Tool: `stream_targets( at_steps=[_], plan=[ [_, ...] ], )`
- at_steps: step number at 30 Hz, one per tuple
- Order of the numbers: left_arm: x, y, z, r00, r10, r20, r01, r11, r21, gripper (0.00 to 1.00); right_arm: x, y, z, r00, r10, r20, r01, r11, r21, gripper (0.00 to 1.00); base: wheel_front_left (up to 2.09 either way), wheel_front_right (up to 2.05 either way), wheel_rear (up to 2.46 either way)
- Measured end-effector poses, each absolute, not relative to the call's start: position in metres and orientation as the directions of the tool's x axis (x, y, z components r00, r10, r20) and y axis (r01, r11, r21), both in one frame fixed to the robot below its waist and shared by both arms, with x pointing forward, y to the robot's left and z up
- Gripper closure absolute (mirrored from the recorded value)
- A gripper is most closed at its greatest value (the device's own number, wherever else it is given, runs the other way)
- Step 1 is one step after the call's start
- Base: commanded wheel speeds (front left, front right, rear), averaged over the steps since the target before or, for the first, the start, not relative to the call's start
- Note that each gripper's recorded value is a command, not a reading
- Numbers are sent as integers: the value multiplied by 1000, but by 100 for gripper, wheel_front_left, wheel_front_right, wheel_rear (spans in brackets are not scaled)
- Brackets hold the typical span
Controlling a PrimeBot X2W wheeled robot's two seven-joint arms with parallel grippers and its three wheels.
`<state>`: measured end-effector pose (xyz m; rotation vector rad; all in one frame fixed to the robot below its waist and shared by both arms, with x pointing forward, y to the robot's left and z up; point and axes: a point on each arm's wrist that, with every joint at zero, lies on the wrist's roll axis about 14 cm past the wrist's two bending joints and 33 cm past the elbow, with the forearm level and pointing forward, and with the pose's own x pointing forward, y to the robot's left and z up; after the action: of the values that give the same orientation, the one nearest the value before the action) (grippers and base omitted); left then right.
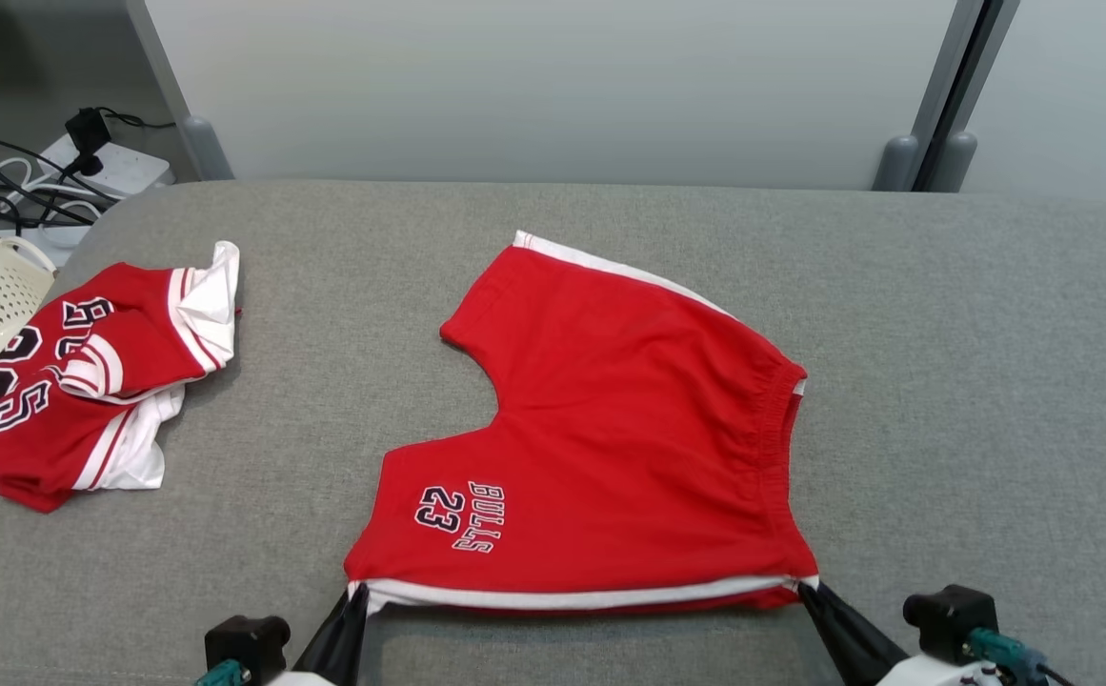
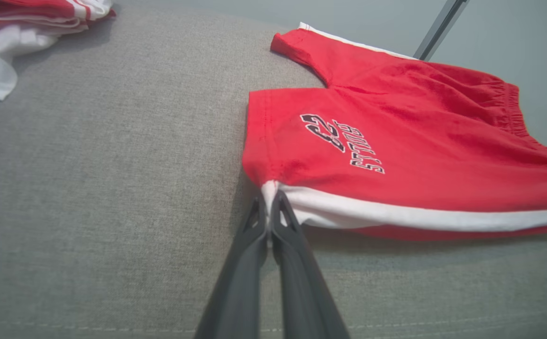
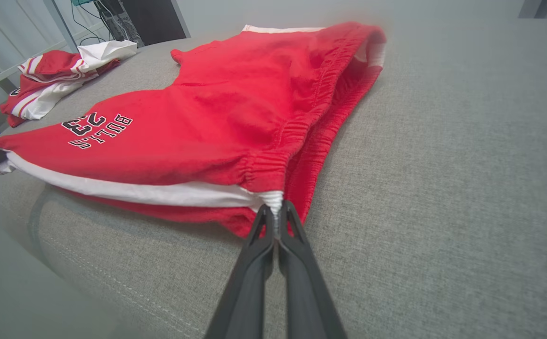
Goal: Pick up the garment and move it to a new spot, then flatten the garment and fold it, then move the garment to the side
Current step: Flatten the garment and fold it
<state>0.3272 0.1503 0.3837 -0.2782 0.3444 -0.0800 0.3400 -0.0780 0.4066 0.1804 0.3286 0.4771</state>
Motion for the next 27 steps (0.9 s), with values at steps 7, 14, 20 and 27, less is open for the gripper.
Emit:
stream_targets(
  at_steps=[7,14,20,27],
  plan=[
    [362,140,410,959,-159,-234,91,956,-279,100,374,-83,428,869,454,-196,-405,880,247,100,0,0,0],
    [433,134,448,968,-215,-132,185,960,-208,100,427,-88,451,891,435,-129,-402,888,222,100,0,0,0],
    [494,126,458,962,-250,-114,231,961,-153,100,469,-93,453,900,421,-113,-392,895,214,100,0,0,0],
    [558,106,457,944,-308,-116,302,951,-69,100,512,-95,452,914,398,-78,-370,897,242,100,0,0,0]
  ],
)
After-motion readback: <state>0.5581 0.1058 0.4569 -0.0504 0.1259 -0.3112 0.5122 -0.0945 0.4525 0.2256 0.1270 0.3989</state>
